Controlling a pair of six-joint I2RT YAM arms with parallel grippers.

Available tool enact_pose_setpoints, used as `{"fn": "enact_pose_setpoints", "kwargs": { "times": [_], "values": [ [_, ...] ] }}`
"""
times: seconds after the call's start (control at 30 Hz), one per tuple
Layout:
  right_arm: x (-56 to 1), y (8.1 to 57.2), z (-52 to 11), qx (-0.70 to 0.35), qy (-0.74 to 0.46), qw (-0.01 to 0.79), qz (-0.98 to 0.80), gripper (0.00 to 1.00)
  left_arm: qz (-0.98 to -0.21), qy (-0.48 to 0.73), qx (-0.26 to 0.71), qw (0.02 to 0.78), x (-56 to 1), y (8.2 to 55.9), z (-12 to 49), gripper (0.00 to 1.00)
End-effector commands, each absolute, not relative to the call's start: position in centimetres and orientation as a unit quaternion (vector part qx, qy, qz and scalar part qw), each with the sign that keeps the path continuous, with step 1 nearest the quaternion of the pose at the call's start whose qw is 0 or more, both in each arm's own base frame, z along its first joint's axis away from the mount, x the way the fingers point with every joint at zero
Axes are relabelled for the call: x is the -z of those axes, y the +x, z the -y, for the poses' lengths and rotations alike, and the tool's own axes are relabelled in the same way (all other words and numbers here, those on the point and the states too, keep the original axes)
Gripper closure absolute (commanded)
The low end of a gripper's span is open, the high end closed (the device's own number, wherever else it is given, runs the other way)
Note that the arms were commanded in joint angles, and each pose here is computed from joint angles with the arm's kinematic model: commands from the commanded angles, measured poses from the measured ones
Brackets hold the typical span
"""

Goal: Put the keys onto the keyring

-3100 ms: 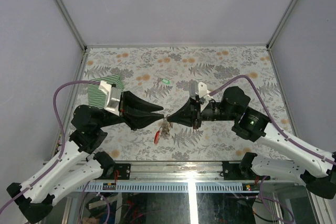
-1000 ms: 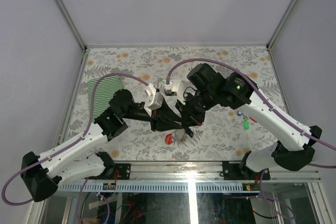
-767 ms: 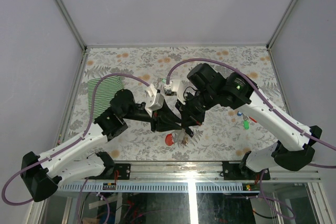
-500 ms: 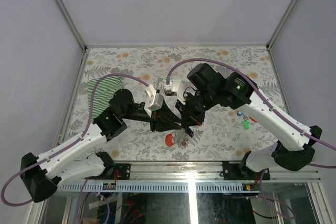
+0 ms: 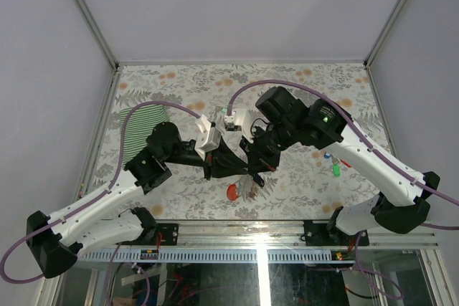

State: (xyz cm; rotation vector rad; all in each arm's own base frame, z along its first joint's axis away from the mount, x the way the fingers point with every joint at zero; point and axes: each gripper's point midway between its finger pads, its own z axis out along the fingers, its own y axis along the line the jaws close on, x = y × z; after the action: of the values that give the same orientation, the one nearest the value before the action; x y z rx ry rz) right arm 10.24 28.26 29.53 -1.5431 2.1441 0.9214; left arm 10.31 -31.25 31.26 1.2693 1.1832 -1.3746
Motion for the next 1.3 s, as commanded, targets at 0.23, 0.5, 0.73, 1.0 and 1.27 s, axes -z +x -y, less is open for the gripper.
{"fn": "enact_pose_setpoints", "kwargs": {
  "times": [0.23, 0.5, 0.73, 1.0, 1.27],
  "values": [
    [-31.9, 10.0, -27.9, -0.338, -0.547, 0.21, -0.737, 1.0, -0.466, 0.522, 0.548, 0.458, -32.3, 10.4, 31.4, 0.85],
    [-32.0, 10.0, -28.1, -0.34, -0.548, 0.215, -0.733, 1.0, -0.469, 0.524, 0.547, 0.454, -32.2, 10.4, 31.4, 0.92],
    [-32.0, 10.1, -28.1, -0.341, -0.548, 0.218, -0.732, 1.0, -0.471, 0.527, 0.546, 0.45, -32.0, 10.2, 31.3, 1.0],
    [-32.6, 10.6, -28.3, -0.34, -0.539, 0.242, -0.732, 1.0, -0.475, 0.521, 0.542, 0.459, -32.2, 10.3, 31.1, 1.0],
    [-34.4, 12.0, -28.9, -0.352, -0.501, 0.318, -0.724, 0.77, -0.48, 0.469, 0.534, 0.515, -34.3, 11.4, 30.4, 1.0]
  ]
}}
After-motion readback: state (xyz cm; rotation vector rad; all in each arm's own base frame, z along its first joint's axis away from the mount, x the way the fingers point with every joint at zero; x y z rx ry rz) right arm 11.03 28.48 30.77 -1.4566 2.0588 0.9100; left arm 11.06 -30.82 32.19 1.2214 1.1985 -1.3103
